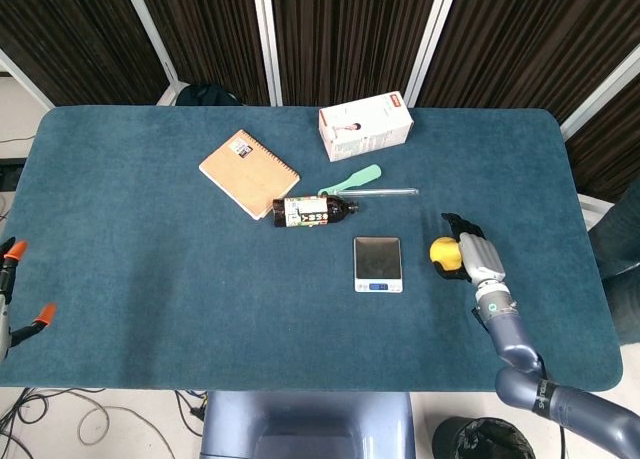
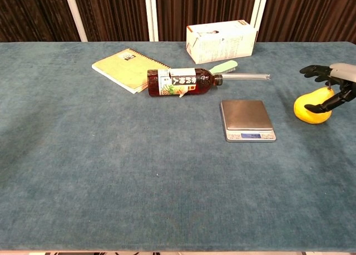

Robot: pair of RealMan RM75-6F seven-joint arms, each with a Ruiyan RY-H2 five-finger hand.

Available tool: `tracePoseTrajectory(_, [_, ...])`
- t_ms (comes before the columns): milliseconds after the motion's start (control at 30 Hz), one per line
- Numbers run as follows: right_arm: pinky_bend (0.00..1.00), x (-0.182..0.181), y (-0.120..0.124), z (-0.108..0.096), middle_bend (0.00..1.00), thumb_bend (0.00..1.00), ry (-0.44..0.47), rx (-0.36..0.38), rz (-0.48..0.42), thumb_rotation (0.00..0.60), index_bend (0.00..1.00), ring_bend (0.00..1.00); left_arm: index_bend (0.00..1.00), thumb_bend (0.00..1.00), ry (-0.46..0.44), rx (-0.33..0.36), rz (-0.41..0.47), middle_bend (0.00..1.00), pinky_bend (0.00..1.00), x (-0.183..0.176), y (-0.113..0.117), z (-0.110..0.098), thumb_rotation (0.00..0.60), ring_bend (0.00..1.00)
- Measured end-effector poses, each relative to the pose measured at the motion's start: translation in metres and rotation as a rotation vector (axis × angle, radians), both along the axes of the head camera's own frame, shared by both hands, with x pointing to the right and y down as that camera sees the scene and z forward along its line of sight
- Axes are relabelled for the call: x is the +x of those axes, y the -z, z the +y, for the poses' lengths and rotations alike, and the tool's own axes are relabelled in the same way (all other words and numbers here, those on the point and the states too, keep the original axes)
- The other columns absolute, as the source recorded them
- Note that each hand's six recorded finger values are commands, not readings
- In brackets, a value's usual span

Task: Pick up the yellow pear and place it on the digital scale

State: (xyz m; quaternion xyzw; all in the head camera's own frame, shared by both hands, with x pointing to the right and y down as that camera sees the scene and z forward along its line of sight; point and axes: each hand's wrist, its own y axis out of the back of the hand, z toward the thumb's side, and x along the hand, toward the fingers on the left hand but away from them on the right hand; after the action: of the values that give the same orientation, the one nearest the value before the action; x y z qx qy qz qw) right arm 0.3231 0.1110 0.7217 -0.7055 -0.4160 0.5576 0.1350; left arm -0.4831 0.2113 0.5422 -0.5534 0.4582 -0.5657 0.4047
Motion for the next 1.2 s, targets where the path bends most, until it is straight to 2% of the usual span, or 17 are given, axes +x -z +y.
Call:
tracePoseTrajectory(200, [0.03,-0.001,-0.006,0.0,0.06,0.42,0.011,-0.008,0.026,0.6,0.0,0.02,0.09,0.19,0.002,-0.002,-0.001,0.05,0.07,0.0,-0.001,0.0,0.6,0.0])
tracePoseTrajectory(300, [0.11,-0.001,-0.008,0.001,0.07,0.42,0.028,-0.01,0.047,0.6,0.02,0.08,0.09,0.19,0.001,-0.004,0.0,0.05,0.07,0.0,-0.001,0.0,0.6,0.0])
tracePoseTrajectory(533, [0.35,-0.004,-0.012,0.002,0.16,0.42,0.076,-0.014,0.098,0.6,0.15,0.22,0.09,0.19,0.001,-0.008,0.003,0.05,0.07,0.0,-0.001,0.0,0.6,0.0])
tracePoseTrajectory(733, [0.46,-0.005,-0.014,0.001,0.25,0.42,0.1,-0.003,0.139,0.6,0.23,0.33,0.1,0.19,0.002,-0.011,0.004,0.05,0.07,0.0,-0.001,0.0,0.6,0.0])
tracePoseTrajectory(900, [0.49,-0.006,-0.012,-0.002,0.29,0.42,0.111,0.012,0.158,0.6,0.29,0.35,0.1,0.19,0.002,-0.013,0.005,0.05,0.07,0.0,-0.001,0.0,0.6,0.0])
tracePoseTrajectory(1200, [0.62,-0.015,0.003,-0.009,0.3,0.42,0.139,0.054,0.144,0.6,0.29,0.35,0.1,0.19,0.003,-0.012,0.008,0.05,0.07,0.0,-0.001,0.0,0.6,0.0])
